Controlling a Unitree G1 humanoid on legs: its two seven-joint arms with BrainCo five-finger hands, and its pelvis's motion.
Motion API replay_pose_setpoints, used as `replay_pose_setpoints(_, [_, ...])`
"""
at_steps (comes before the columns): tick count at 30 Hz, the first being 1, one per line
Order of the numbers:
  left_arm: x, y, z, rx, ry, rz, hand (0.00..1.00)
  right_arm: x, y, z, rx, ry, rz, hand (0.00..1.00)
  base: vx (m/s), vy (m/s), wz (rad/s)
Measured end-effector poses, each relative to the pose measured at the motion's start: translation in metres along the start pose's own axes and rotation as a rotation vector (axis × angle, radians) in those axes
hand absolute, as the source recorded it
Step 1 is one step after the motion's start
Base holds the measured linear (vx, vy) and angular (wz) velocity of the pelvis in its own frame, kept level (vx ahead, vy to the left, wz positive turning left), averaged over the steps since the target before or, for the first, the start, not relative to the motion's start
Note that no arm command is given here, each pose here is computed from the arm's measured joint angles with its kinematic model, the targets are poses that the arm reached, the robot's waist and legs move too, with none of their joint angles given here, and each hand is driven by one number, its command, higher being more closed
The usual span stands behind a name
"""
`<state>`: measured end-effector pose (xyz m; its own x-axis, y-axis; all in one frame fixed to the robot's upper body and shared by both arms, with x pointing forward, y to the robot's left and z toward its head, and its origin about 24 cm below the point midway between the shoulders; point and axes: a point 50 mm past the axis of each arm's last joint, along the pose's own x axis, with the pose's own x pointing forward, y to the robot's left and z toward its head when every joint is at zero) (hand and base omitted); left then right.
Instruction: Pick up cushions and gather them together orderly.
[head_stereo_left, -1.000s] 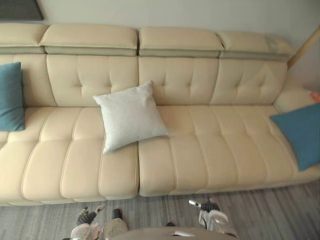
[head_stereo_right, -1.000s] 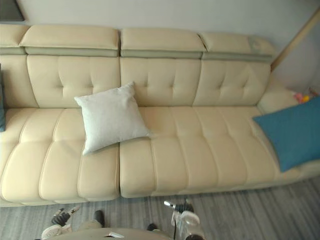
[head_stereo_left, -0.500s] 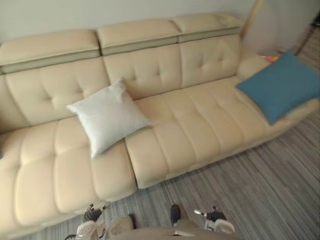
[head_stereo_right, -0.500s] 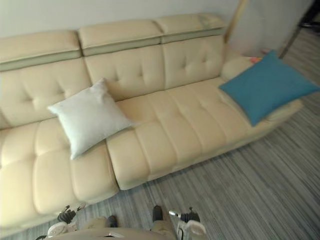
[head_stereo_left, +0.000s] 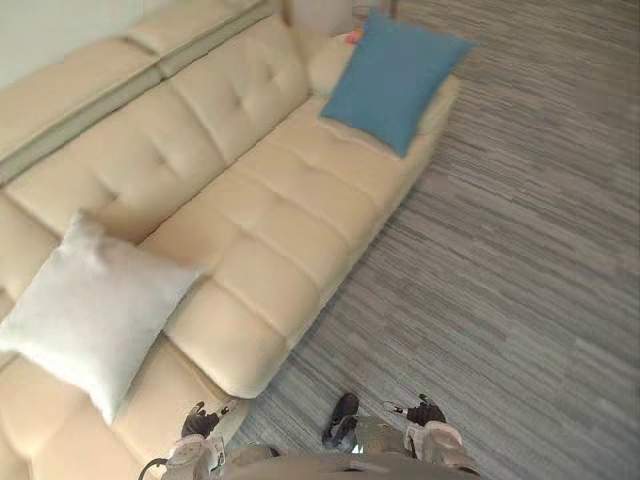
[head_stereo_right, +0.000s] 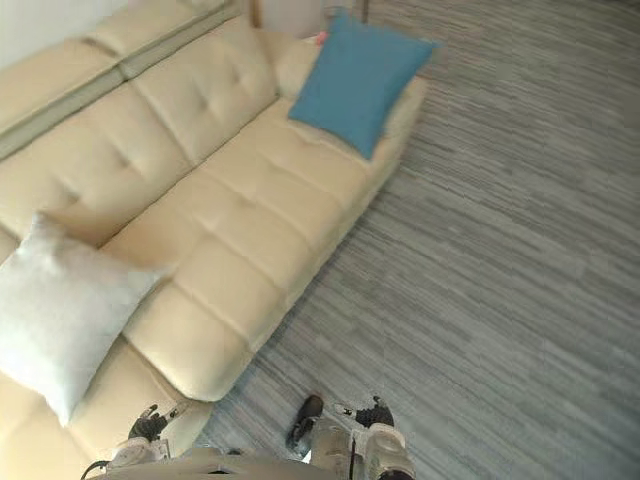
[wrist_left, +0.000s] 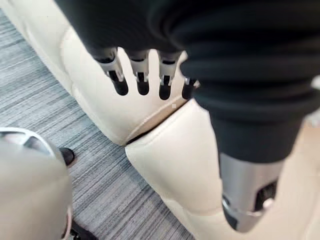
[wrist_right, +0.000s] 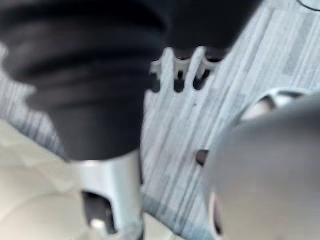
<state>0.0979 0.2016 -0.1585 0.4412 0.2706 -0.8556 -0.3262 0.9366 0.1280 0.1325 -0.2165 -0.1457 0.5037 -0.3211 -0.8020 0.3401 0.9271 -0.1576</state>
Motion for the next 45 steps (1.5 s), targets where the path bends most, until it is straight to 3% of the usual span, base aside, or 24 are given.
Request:
replay_pose_setpoints(16, [-0.007,0.000,-0.012,-0.003,0.002,0.001,0.00,-0.002,-0.006,-0.006,0.010,0.019,-0.046,0.00,0.22,0.002,-1.00])
replay_pose_setpoints(24, [-0.009,0.021,-0.025,-0.001,0.046,0.057,0.00,-0.007,0.006,-0.018,0.066,0.051,-0.024,0.00,0.59,0.180,-0.62])
replay_pose_setpoints(35, [0.000,-0.003,0.009,0.039,-0.042,-0.016,0.00,0.001,-0.002,0.007,0.062,-0.026,-0.041,0.00,0.55,-0.113,0.10])
replay_pose_setpoints(37, [-0.001,-0.021,0.010,0.011,-0.045,-0.055,0.00,0.004,-0.012,0.020,0.059,-0.061,-0.064,0.00,0.57,-0.271,0.08])
replay_pose_setpoints(45, [-0.003,-0.027,0.020,-0.053,-0.097,-0.060,0.00,0.001,-0.004,0.006,0.090,-0.015,-0.053,0.00,0.54,-0.161,0.11])
